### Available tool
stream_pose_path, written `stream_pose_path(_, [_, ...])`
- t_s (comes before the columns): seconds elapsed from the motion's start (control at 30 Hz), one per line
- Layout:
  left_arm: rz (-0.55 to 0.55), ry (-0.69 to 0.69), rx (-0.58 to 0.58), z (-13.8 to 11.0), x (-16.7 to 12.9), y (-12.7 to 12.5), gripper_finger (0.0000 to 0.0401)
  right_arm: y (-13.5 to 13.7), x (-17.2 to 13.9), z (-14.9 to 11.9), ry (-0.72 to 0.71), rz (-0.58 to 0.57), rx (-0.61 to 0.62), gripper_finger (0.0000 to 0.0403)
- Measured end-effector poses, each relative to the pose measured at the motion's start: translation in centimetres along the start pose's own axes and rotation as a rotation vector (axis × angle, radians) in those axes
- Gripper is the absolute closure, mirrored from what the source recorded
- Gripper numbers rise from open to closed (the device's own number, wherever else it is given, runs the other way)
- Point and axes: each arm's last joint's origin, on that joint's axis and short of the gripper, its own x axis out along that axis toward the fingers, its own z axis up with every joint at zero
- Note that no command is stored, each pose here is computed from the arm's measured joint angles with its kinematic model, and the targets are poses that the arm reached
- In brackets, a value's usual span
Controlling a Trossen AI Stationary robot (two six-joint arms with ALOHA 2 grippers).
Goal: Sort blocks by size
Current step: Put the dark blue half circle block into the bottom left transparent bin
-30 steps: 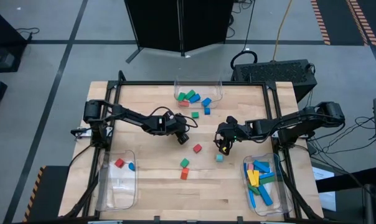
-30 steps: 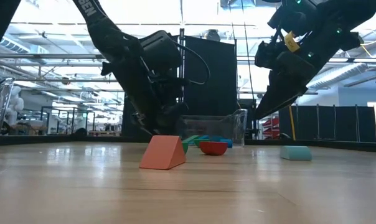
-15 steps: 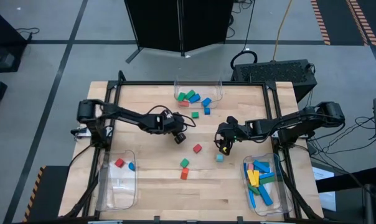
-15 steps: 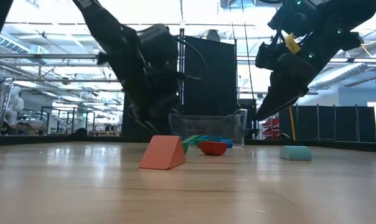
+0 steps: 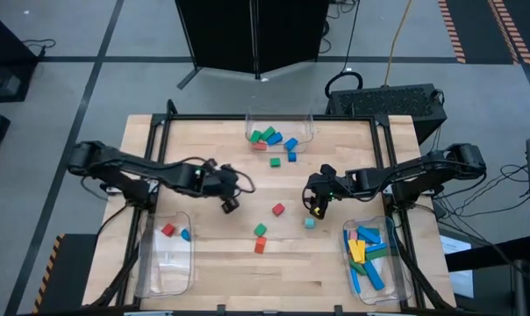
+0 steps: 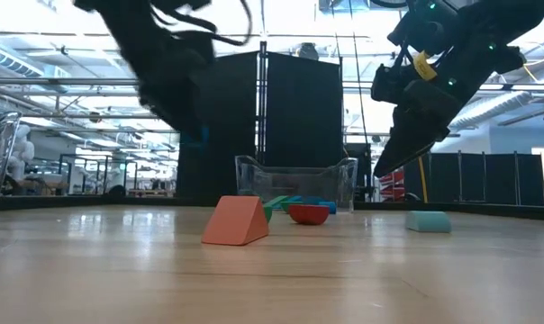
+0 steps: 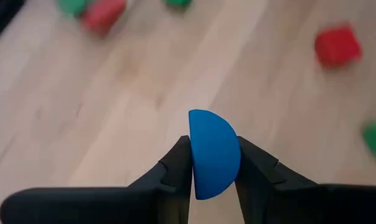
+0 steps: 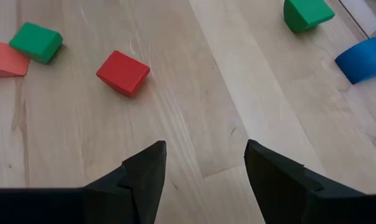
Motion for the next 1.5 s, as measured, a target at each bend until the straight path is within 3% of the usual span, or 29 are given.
stream_pose_path(0.13, [0.005,0.072,0.005,-1.9,-2.9,0.2,0.0311,0.0,0.0,0.0,-0.001,0.000,0.000,0.0193])
stream_pose_path(0.43, [-0.023,0.132,-0.113,-5.2,-8.7,1.6,0.0311,0.1,0.0,0.2,-0.019,0.003,0.004,0.0193])
stream_pose_path(0.67, [-0.239,0.321,-0.025,-7.8,-11.3,0.9,0.0311,0.1,0.0,0.2,-0.024,0.004,0.005,0.0193])
stream_pose_path(0.77, [-0.322,0.388,0.005,-8.6,-12.0,0.1,0.0311,0.1,0.0,0.2,-0.024,0.004,0.004,0.0193])
stream_pose_path(1.0, [-0.359,0.440,0.030,-10.3,-13.1,-0.9,0.0311,0.1,0.0,0.2,-0.025,0.004,0.005,0.0193])
stream_pose_path(1.17, [-0.343,0.457,0.082,-11.1,-13.1,-1.7,0.0312,0.1,0.0,0.2,-0.026,0.005,0.005,0.0193])
stream_pose_path(1.3, [-0.269,0.504,0.119,-11.6,-12.5,-2.0,0.0312,0.1,0.0,0.4,-0.039,0.009,0.007,0.0193])
stream_pose_path(1.5, [-0.215,0.602,0.116,-12.4,-11.1,-3.0,0.0310,0.2,0.0,0.5,-0.055,0.015,0.004,0.0193])
